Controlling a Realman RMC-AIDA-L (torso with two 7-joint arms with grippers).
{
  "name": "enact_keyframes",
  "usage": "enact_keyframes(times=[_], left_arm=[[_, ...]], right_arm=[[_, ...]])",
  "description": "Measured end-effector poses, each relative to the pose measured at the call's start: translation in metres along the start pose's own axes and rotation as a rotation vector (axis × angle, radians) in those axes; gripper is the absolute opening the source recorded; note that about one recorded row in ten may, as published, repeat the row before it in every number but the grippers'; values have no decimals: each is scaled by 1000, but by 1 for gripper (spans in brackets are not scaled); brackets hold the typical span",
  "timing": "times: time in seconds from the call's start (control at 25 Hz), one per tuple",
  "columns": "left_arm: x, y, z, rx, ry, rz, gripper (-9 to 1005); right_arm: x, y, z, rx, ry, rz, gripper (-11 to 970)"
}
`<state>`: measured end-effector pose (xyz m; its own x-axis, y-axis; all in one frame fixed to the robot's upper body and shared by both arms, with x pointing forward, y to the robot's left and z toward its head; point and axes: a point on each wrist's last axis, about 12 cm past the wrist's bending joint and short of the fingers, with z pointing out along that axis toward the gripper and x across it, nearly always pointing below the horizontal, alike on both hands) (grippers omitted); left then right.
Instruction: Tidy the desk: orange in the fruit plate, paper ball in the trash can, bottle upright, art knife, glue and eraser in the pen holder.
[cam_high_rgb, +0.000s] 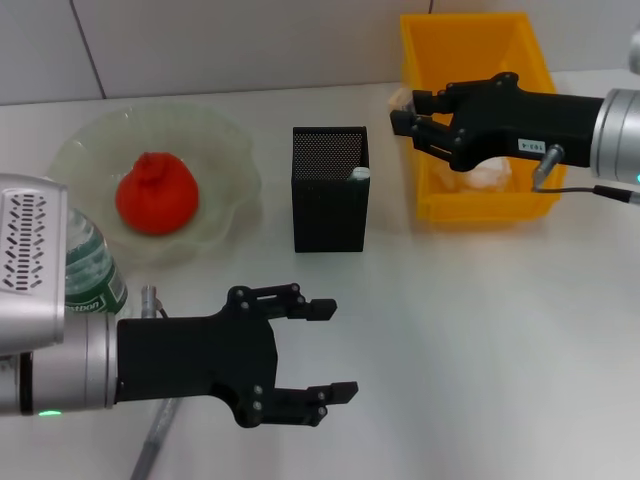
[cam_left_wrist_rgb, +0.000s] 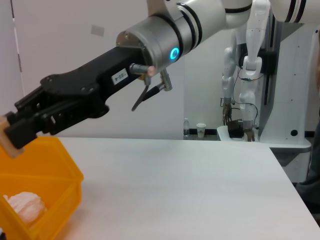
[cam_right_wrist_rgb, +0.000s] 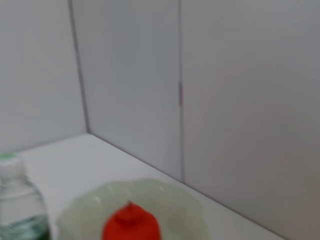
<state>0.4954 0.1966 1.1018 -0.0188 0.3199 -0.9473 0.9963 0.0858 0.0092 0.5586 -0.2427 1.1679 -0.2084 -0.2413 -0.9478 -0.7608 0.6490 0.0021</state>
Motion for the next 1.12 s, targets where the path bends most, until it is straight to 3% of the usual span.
enact_keyframes(times=[0.12, 0.4, 1.12], left_arm=[[2, -2, -1, -2, -10, -4, 786], [1, -2, 1, 6, -18, -8, 786], [-3, 0, 4, 18, -19, 5, 786]], right_arm=[[4, -5, -10, -30, -80, 31, 259], [12, -12, -13, -9, -67, 59, 259], [4, -14, 24, -74, 50, 29, 260]])
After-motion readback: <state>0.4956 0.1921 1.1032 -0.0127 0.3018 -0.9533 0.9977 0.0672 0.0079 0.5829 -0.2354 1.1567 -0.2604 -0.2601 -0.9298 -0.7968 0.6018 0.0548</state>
